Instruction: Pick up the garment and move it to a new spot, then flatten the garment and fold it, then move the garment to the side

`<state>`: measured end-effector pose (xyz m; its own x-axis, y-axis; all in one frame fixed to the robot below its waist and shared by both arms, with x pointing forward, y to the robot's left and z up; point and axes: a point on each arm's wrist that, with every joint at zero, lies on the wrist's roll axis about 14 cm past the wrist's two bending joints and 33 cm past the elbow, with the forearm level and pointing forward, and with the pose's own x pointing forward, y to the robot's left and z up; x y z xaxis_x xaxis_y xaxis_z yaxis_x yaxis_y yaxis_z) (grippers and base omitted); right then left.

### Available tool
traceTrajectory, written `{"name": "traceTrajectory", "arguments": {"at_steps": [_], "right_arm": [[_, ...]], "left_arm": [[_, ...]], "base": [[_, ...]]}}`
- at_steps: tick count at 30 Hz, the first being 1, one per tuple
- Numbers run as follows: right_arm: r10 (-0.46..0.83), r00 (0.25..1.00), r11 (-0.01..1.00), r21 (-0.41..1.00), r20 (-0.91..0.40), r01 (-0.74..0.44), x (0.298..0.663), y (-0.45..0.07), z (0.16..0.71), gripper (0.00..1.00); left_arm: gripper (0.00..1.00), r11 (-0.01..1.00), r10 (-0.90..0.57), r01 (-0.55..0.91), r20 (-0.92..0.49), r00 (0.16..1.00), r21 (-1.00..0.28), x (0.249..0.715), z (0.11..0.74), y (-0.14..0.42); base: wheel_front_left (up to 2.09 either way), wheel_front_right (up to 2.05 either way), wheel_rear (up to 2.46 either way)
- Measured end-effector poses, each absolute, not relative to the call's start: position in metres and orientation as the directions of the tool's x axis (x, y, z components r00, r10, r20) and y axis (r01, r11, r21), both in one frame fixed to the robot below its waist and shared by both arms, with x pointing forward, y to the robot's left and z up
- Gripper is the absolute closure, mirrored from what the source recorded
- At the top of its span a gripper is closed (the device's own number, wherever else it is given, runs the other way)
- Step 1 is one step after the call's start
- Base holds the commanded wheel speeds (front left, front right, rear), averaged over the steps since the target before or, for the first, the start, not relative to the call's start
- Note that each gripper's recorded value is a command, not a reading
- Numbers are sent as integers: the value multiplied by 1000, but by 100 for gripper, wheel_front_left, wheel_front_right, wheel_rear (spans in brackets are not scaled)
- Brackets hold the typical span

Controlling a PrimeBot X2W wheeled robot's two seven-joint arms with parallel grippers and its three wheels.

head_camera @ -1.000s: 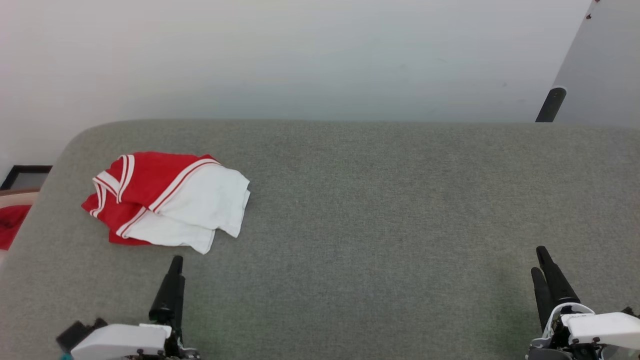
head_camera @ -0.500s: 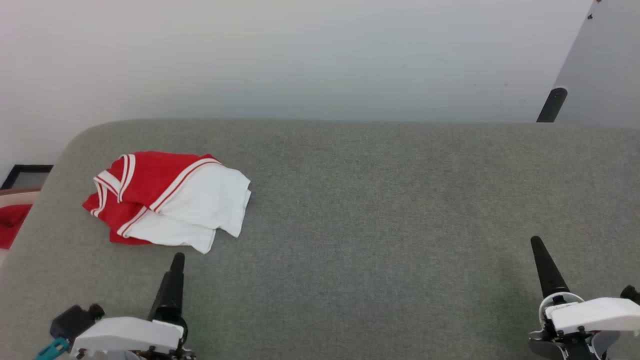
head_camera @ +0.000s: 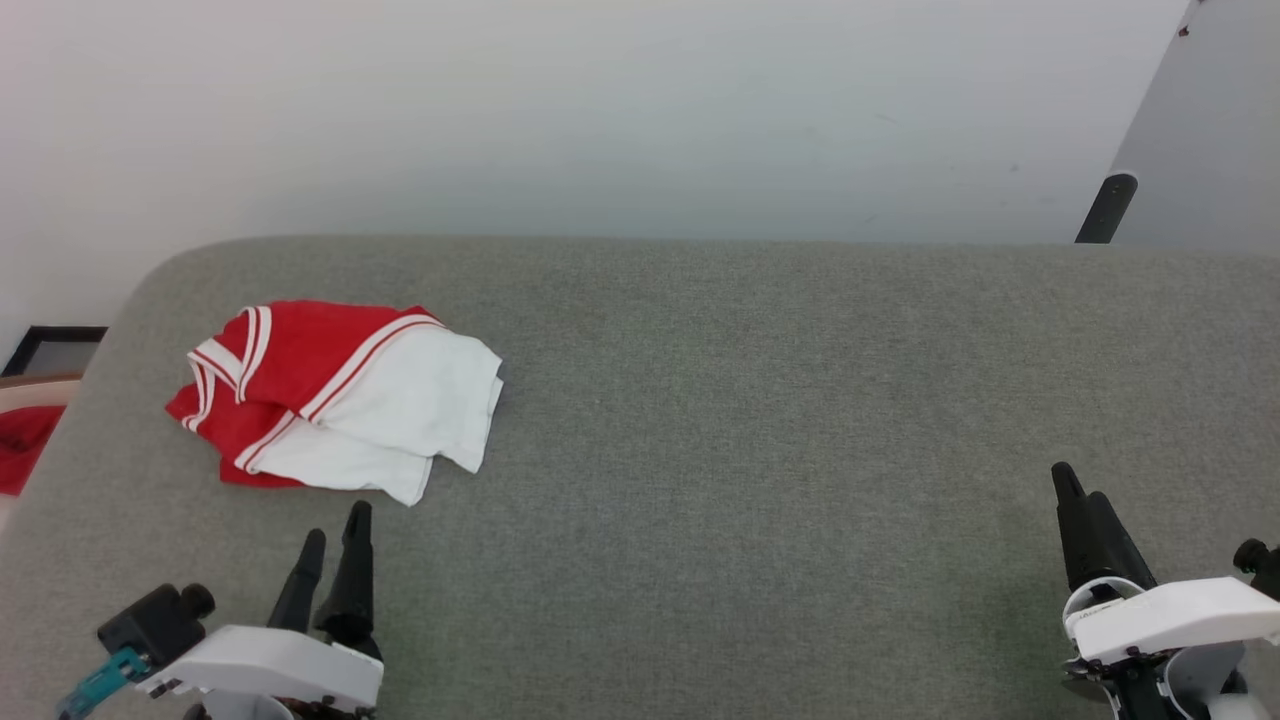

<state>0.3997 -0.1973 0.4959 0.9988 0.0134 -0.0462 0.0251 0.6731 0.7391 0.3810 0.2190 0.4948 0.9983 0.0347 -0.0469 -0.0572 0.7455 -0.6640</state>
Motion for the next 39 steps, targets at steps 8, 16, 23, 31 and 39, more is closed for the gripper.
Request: {"name": "traceTrajectory", "arguments": {"at_steps": [8,16,23,31,39], "right_arm": [[24,999,781,625,-30,0,402,-196,501,0],[25,1000,850,526,-13,-14,402,-197,505,0],[27,1000,890,454,4,-26,402,-197,509,0],[30,999,924,381,20,-35,401,-197,512,0],[31,999,949,314,35,-41,402,-197,514,0]], "left_arm": [[0,830,31,-44,-33,999,-557,381,497,219],[0,887,20,-24,-12,1000,-461,381,501,217],[0,926,4,-3,1,1000,-379,380,502,215],[0,955,-9,11,10,1000,-297,379,503,212],[0,974,-16,18,9,1000,-228,378,500,213]], "base": [[0,0,0],[0,0,0],[0,0,0],[0,0,0],[0,0,0]]}}
